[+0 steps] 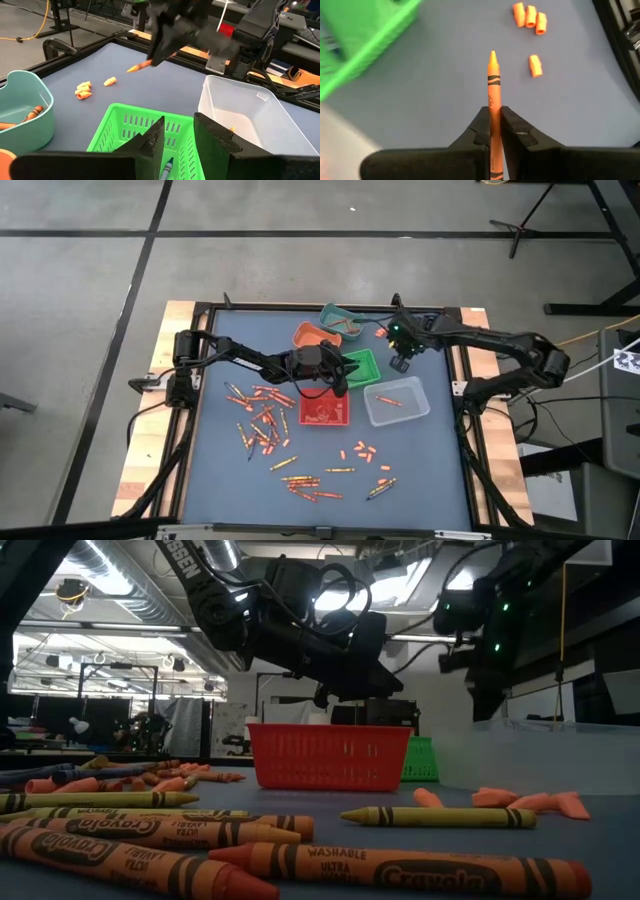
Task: Sort crayons
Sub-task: Put the light orange crayon into the transparent bin, then put the red orange crayon into the blue bin
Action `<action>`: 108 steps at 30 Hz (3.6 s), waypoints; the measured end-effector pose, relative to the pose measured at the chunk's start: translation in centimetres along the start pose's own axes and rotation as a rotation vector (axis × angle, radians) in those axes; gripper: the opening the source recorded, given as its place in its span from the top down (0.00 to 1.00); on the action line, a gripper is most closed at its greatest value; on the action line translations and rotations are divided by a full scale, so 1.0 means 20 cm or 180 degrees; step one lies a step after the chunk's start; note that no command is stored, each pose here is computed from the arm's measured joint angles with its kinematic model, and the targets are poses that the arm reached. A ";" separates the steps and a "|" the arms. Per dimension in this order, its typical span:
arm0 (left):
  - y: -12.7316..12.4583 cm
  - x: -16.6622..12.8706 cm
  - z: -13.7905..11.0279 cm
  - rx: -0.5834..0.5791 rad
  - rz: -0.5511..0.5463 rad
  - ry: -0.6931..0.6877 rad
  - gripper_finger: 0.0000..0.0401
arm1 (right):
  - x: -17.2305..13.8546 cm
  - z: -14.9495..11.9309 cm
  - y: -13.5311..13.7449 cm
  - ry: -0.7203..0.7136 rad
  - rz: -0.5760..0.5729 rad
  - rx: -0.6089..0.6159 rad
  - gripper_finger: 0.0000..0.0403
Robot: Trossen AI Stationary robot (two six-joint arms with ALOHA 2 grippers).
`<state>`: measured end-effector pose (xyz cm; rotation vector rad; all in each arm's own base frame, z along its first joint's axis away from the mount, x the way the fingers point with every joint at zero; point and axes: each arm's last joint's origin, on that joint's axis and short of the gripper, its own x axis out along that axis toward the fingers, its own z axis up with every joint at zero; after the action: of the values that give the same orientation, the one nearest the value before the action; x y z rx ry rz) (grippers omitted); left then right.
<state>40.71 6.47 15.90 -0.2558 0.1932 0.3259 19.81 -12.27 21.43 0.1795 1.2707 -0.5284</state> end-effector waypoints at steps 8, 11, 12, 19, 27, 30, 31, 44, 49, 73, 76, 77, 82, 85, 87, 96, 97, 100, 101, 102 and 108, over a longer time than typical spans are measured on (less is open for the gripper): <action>0.00 0.00 0.00 0.0001 -0.0001 0.0000 0.77 | -0.23 -0.05 0.02 -0.0396 0.1008 -0.0002 0.95; 0.00 0.00 0.00 0.0001 0.0000 0.0000 0.77 | -0.29 -0.08 0.05 -0.0554 0.1427 -0.0083 0.95; 0.00 0.00 0.00 0.0001 -0.0001 0.0000 0.77 | -0.31 -0.09 0.07 -0.0601 0.1514 -0.0135 0.95; -0.01 0.00 0.00 0.0004 -0.0012 0.0003 0.77 | -0.40 -0.13 0.24 -0.0666 0.1777 -0.0573 0.95; -0.11 -0.02 -0.02 0.0039 -0.0170 0.0016 0.77 | -0.37 -0.22 0.42 -0.0463 0.1588 -0.1008 0.95; -0.18 -0.04 -0.03 0.0126 -0.0290 -0.0014 0.77 | -0.34 -0.27 0.46 -0.0344 0.1523 -0.1041 0.95; -0.20 -0.04 -0.04 0.0157 -0.0341 -0.0032 0.77 | -0.33 -0.28 0.48 -0.0321 0.1500 -0.1061 0.95; -0.54 -0.16 -0.13 0.0375 -0.0963 0.0027 0.77 | -0.25 -0.34 0.57 -0.0401 0.1533 -0.1246 0.95; -0.63 -0.21 -0.18 0.0443 -0.1098 0.0167 0.77 | -0.22 -0.35 0.57 -0.0429 0.1528 -0.1236 0.95; -1.06 -0.60 -0.52 0.0652 -0.1990 0.1453 0.77 | -0.16 -0.35 0.59 -0.0340 0.1487 -0.1252 0.91; -1.11 -0.65 -0.54 0.0588 -0.2003 0.1517 0.77 | -0.16 -0.35 0.59 -0.0340 0.1487 -0.1252 0.83; -1.12 -0.67 -0.56 0.0570 -0.2004 0.1572 0.77 | -0.16 -0.35 0.59 -0.0337 0.1486 -0.1253 0.80; -1.16 -0.75 -0.60 0.0538 -0.1914 0.1736 0.77 | -0.16 -0.35 0.59 -0.0357 0.1426 -0.1252 0.69; -1.17 -0.78 -0.63 0.0638 -0.1829 0.1774 0.77 | -0.16 -0.35 0.59 -0.0362 0.1409 -0.1249 0.65; -1.18 -0.80 -0.64 0.0694 -0.1776 0.1790 0.77 | -0.16 -0.35 0.59 -0.0362 0.1407 -0.1249 0.64; -1.15 -0.84 -0.69 0.0943 -0.1566 0.2031 0.79 | -0.16 -0.35 0.59 -0.0361 0.1407 -0.1248 0.64; -1.15 -0.84 -0.70 0.0967 -0.1526 0.2041 0.79 | -0.16 -0.35 0.59 -0.0361 0.1407 -0.1248 0.64; -1.14 -0.84 -0.70 0.1013 -0.1468 0.2086 0.79 | -0.16 -0.35 0.59 -0.0360 0.1407 -0.1247 0.64; -1.14 -0.84 -0.71 0.1018 -0.1464 0.2092 0.79 | -0.16 -0.35 0.59 -0.0360 0.1407 -0.1247 0.64; -1.14 -0.84 -0.71 0.1020 -0.1457 0.2087 0.79 | -0.16 -0.35 0.59 -0.0360 0.1407 -0.1247 0.64; -1.13 -0.84 -0.70 0.1070 -0.1277 0.1978 0.79 | -0.16 -0.35 0.59 -0.0359 0.1407 -0.1247 0.64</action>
<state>30.77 -22.96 11.24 -0.0508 0.7896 -0.1968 18.67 1.73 20.50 0.0945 1.1550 0.0912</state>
